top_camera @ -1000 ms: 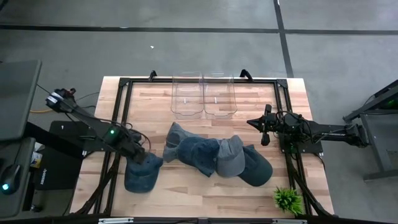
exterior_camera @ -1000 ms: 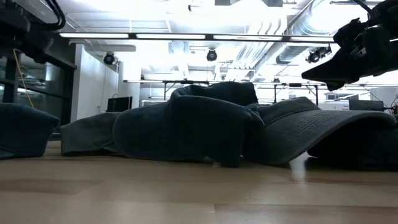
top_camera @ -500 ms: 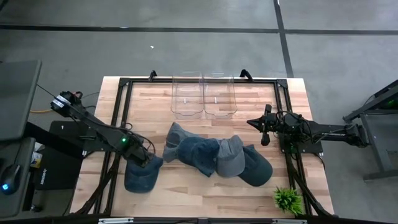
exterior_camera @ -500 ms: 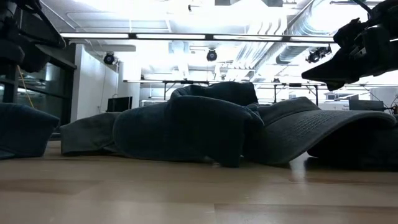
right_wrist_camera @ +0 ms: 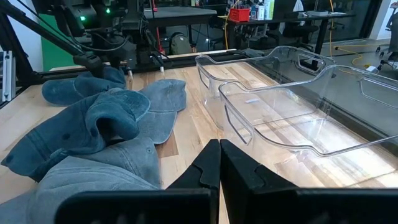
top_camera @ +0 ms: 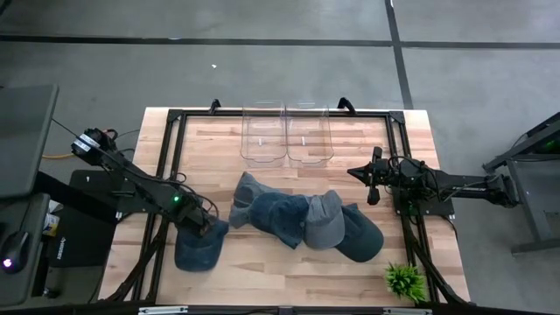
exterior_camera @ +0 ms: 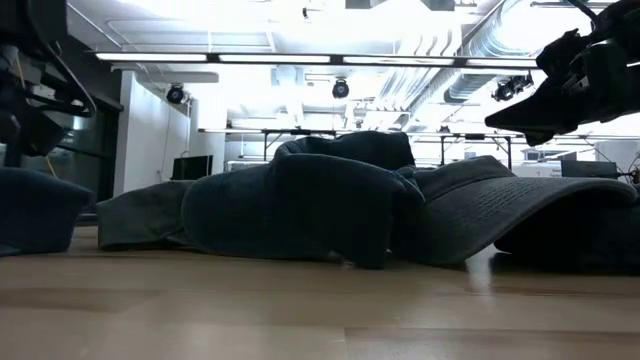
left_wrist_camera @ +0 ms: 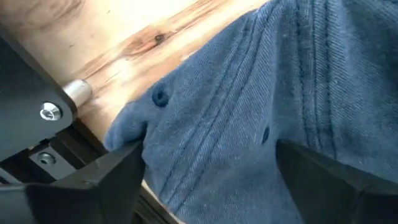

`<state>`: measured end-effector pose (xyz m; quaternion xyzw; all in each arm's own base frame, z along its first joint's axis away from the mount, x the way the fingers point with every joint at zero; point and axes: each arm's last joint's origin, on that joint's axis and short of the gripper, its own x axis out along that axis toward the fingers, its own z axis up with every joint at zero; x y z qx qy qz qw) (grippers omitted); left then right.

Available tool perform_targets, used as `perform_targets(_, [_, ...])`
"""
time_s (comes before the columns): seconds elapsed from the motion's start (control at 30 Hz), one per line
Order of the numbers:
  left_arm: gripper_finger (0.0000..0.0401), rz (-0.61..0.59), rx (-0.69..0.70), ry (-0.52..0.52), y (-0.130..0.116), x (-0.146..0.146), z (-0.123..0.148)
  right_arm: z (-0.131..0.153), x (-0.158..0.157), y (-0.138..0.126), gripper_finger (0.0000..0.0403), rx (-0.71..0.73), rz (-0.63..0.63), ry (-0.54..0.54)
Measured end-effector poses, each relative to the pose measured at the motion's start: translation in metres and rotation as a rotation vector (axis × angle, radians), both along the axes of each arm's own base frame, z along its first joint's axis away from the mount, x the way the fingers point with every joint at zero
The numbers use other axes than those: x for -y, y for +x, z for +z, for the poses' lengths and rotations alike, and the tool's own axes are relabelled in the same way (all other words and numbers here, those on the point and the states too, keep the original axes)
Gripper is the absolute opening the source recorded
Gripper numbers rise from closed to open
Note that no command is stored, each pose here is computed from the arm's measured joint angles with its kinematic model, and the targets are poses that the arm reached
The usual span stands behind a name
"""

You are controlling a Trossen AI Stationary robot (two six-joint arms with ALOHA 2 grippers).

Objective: Pick & Place hat
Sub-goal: Put the left blue cap into the left transparent bin

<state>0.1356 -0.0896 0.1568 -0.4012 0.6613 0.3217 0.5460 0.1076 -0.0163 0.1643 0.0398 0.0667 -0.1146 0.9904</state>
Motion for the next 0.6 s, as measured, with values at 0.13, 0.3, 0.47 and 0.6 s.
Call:
perform_targets(0.13, [0.0260,0.001,-0.015,-0.010,-0.0013,-0.0003,-0.0013,0.0001,0.0000,0.0000,0.0000,0.000,-0.001,0.000])
perform_targets(0.3, [0.0164,-0.001,-0.022,-0.008,-0.0020,-0.0006,-0.0013,0.0000,0.0000,0.0000,0.0000,0.000,0.000,0.000])
perform_targets(0.47, [0.0057,-0.006,-0.022,-0.012,-0.0020,-0.0004,-0.0013,0.0000,0.0000,0.0000,0.0000,0.000,0.000,0.000])
perform_targets(0.6, [0.0011,-0.012,-0.021,-0.012,-0.0021,-0.0005,-0.0014,0.0000,0.0000,0.0000,0.0000,0.000,0.000,0.000])
